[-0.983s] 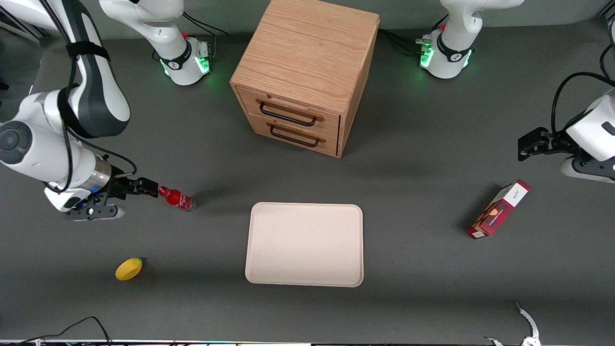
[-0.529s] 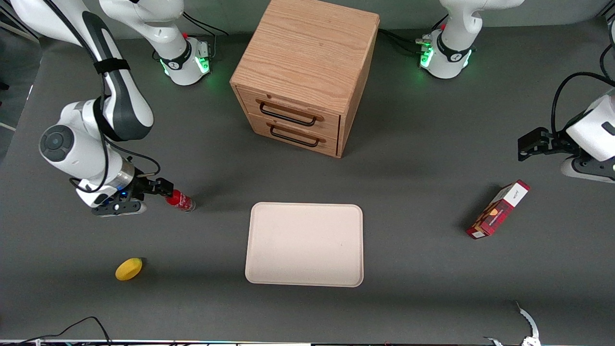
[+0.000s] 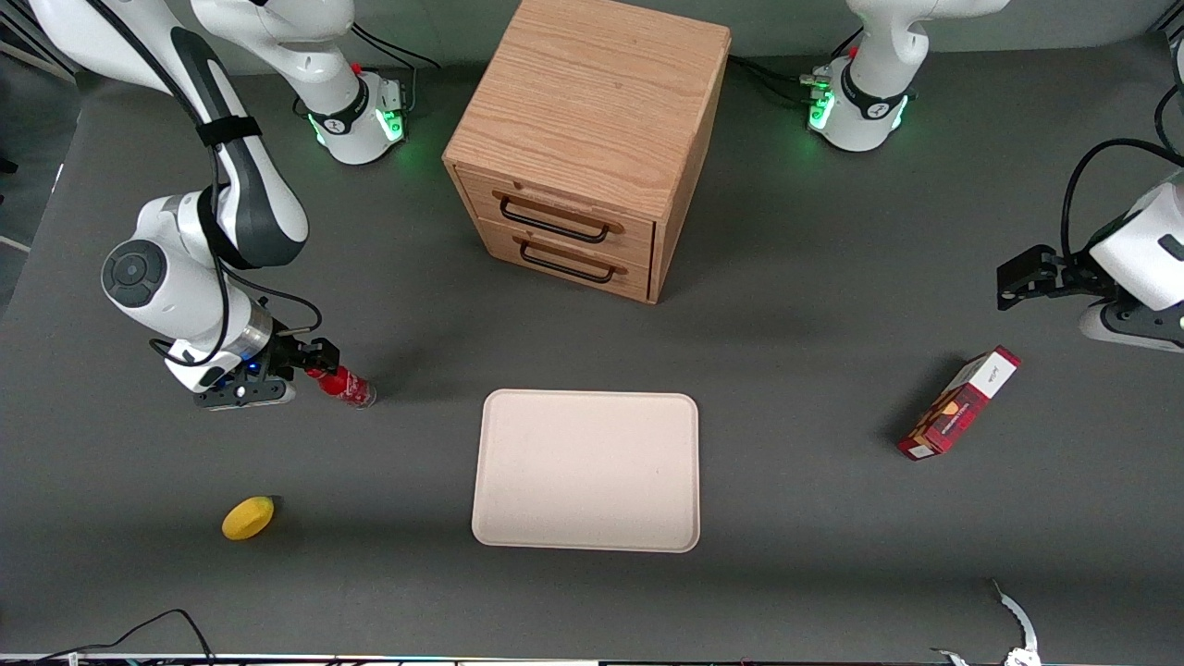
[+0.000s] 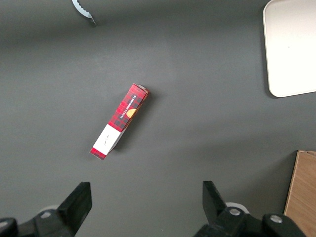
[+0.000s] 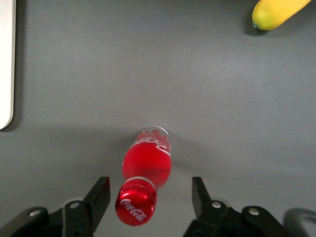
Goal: Place coke bottle on tray
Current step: 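Align the right gripper over the bottle's neck and close on it, then lift the held bottle off the table with the right gripper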
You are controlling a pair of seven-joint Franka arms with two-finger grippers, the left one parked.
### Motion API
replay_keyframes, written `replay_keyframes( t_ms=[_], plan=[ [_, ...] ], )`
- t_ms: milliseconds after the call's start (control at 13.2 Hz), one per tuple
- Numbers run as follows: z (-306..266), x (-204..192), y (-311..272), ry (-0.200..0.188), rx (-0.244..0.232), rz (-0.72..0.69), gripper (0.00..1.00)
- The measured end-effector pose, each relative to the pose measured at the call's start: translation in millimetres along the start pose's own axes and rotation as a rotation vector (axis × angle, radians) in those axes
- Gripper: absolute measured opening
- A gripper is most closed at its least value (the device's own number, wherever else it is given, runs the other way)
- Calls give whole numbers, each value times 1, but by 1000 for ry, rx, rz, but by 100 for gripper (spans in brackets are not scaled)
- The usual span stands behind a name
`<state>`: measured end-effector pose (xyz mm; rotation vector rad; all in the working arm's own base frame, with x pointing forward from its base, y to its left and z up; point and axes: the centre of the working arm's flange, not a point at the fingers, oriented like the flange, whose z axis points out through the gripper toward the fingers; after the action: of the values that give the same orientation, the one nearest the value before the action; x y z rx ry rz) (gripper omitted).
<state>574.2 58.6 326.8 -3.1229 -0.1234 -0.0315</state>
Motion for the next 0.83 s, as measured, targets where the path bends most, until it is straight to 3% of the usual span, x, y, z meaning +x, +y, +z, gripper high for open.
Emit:
replay_keyframes(
  t_ms=[303, 832],
  plan=[
    [-4, -1, -9, 6, 2, -15, 31],
    [-13, 4, -11, 11, 2, -19, 31]
  ],
)
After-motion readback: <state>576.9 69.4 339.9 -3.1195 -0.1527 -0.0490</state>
